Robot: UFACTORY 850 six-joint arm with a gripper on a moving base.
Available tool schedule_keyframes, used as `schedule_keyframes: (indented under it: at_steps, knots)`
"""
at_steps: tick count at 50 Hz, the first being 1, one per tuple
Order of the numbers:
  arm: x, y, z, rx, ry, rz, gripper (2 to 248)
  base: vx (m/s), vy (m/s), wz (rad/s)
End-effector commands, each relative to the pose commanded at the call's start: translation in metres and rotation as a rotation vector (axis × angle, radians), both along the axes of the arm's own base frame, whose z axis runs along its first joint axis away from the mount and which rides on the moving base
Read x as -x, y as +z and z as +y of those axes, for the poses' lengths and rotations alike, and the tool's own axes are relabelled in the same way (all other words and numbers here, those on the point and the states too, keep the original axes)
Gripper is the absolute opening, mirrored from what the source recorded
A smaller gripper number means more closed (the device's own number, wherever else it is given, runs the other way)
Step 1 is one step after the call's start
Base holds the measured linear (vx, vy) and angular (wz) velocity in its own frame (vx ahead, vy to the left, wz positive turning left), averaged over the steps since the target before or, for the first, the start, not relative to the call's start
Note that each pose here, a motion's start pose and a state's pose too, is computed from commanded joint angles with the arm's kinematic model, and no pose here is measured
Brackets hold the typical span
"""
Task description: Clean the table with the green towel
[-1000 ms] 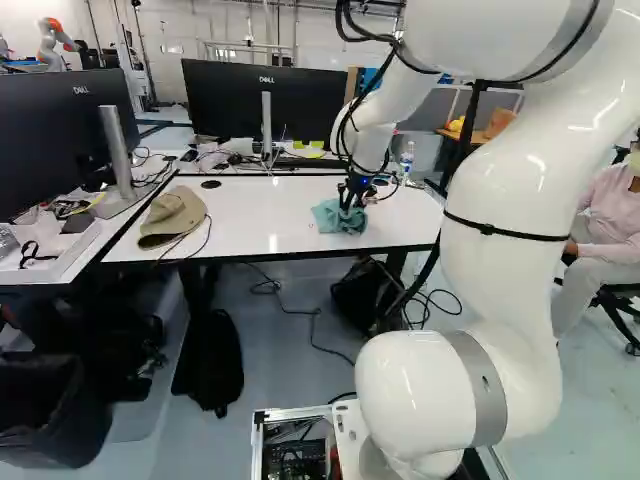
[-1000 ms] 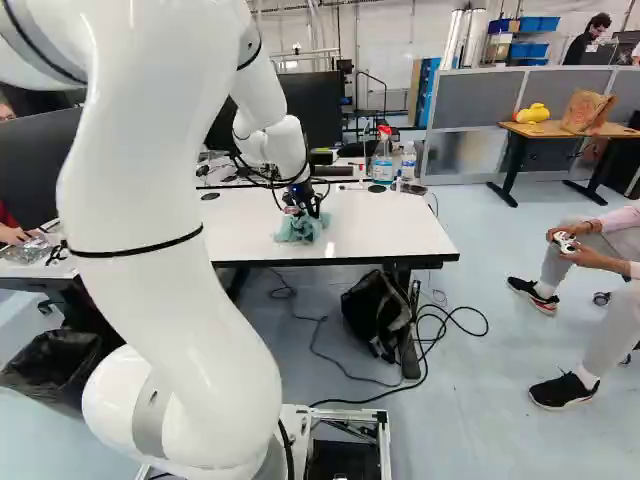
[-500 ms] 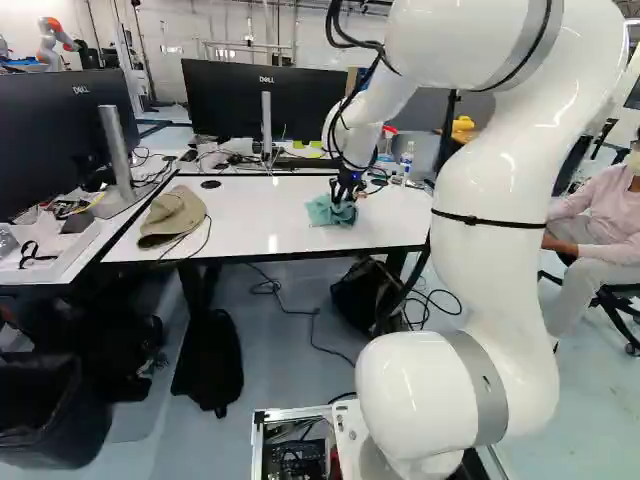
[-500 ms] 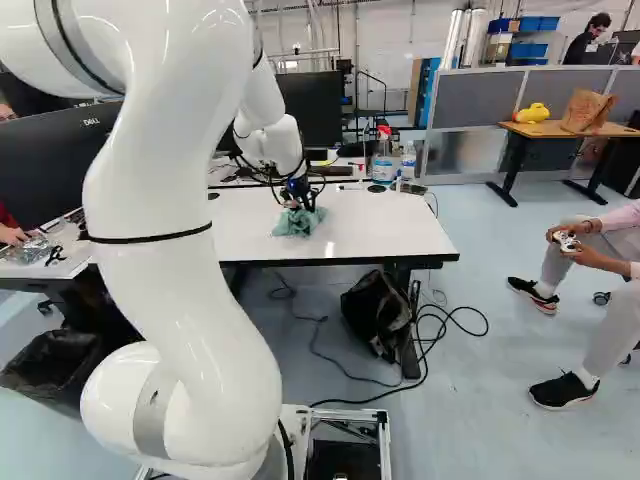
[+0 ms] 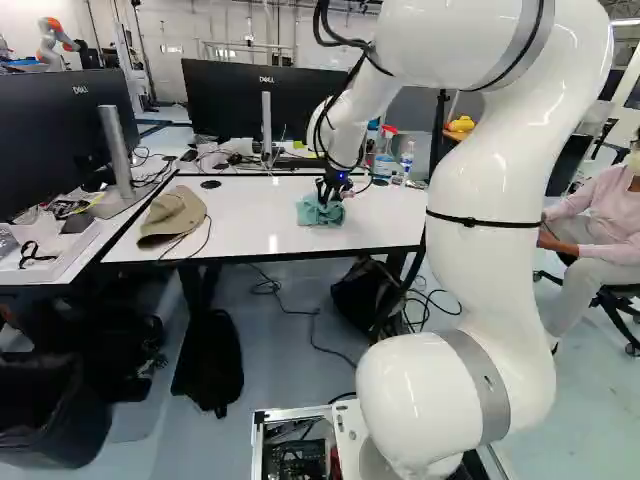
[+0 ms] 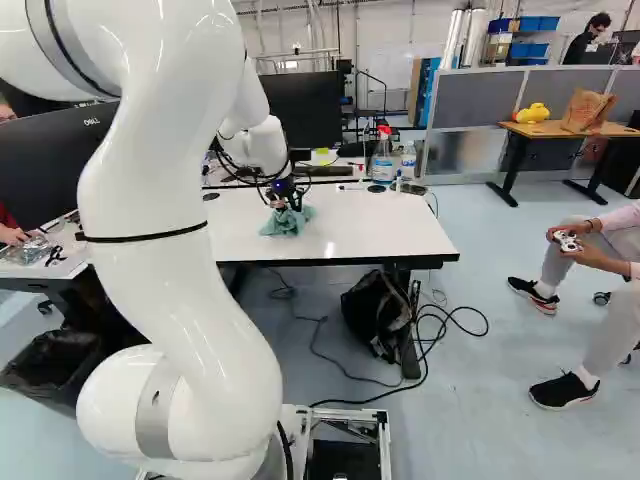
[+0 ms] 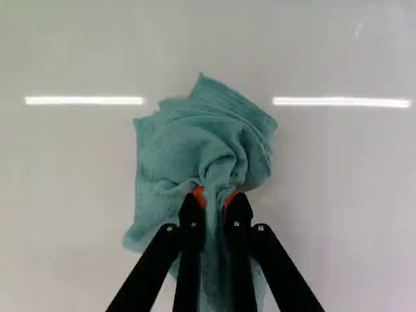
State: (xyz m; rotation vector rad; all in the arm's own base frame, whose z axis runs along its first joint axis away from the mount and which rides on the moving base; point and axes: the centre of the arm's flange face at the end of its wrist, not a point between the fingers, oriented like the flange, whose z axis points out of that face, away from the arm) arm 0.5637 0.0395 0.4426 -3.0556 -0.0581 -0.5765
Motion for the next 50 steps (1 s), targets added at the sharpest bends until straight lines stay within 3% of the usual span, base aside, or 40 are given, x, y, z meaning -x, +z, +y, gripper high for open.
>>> schedule_keyframes:
  at_steps: [30, 50]
  knots:
    - [0.047, 0.001, 0.036, 0.002, 0.075, 0.023, 46, 0.000, 0.000, 0.000]
    - [0.085, 0.001, 0.037, 0.004, 0.088, 0.039, 46, 0.000, 0.000, 0.000]
